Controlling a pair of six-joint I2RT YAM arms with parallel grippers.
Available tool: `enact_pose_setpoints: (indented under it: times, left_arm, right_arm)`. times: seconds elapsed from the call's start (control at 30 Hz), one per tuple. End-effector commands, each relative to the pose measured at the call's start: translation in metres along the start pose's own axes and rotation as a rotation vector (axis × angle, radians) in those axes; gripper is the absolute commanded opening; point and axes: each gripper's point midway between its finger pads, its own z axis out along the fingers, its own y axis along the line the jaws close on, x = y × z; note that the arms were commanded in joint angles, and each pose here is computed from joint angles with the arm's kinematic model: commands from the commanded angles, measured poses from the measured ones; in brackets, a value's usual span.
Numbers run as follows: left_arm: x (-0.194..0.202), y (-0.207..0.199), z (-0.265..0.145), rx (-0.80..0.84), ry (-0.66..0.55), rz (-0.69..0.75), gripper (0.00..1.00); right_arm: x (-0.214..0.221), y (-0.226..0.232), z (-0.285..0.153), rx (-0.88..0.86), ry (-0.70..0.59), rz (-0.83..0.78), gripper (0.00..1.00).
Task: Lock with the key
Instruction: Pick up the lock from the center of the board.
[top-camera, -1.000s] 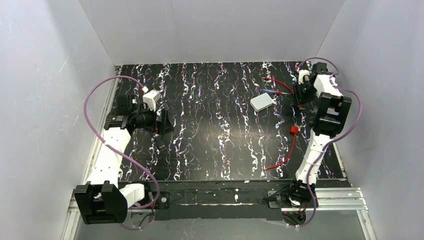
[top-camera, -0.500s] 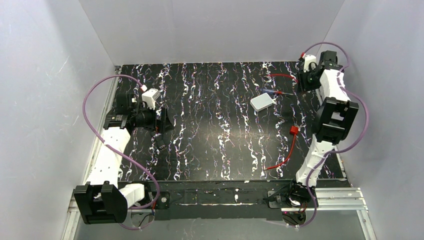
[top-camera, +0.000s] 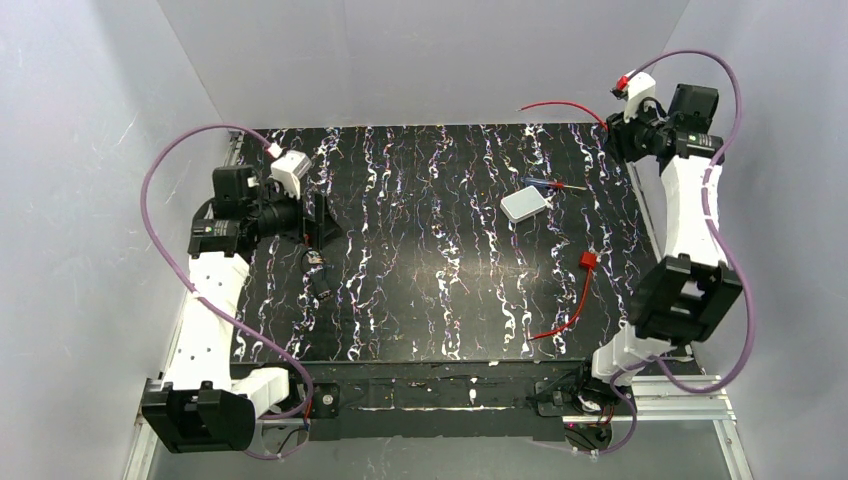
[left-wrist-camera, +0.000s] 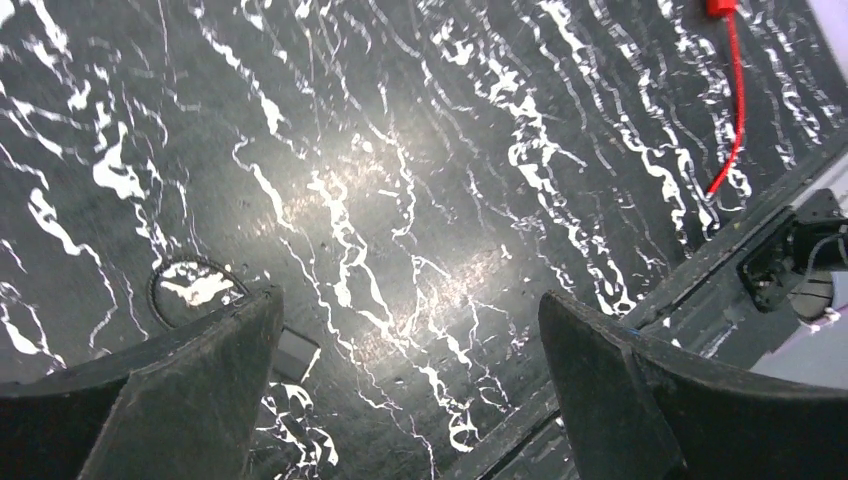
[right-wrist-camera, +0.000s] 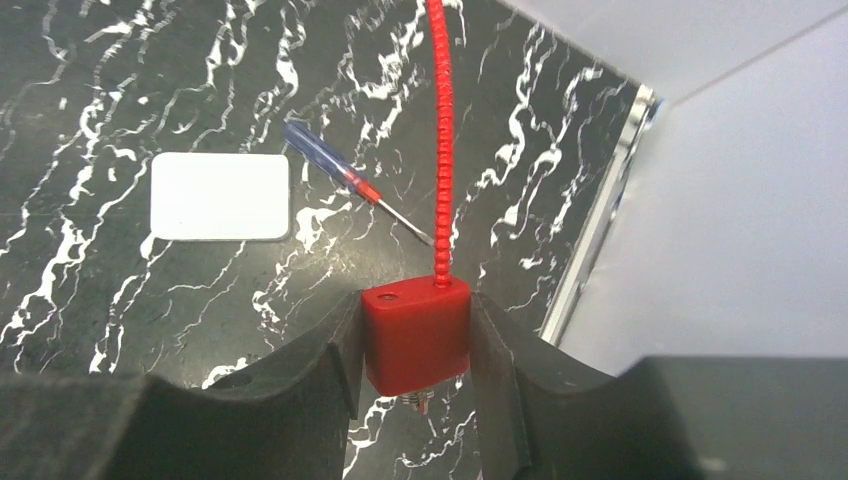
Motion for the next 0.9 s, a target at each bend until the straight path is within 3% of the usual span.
enact_pose_setpoints:
  times: [0.0,0.23,0.43,0.63,0.87]
  left_arm:
    - [-0.038,-0.034,-0.029,0.091,-0.097,0.105,0.98]
    - [-0.070,-0.066,-0.042,0.246,-0.139,0.131,0.98]
    - [-0.064,-0.087,-0.029,0.346,-0.081,0.106,0.98]
    - [-0.046,-0.107,-0.016,0.426,-0.005,0.124,0.97]
    - [-0.020,-0.137,0.003,0.549,0.106,0.123,0.82]
  right_arm:
    - [-0.066,0.030,-0.044,-0.028,-0.231,-0.225,0.01]
    - [-0.094,0.124,-0.084,-0.157,-0.371,-0.458,0.01]
    - [-0.107,0.212,-0.111,-0.313,-0.467,-0.621,0.01]
    - [-0.109,0.251,-0.131,-0.428,-0.502,-0.694,0.01]
    - [-0.098,0.283,-0.135,-0.505,-0.492,-0.752,0.01]
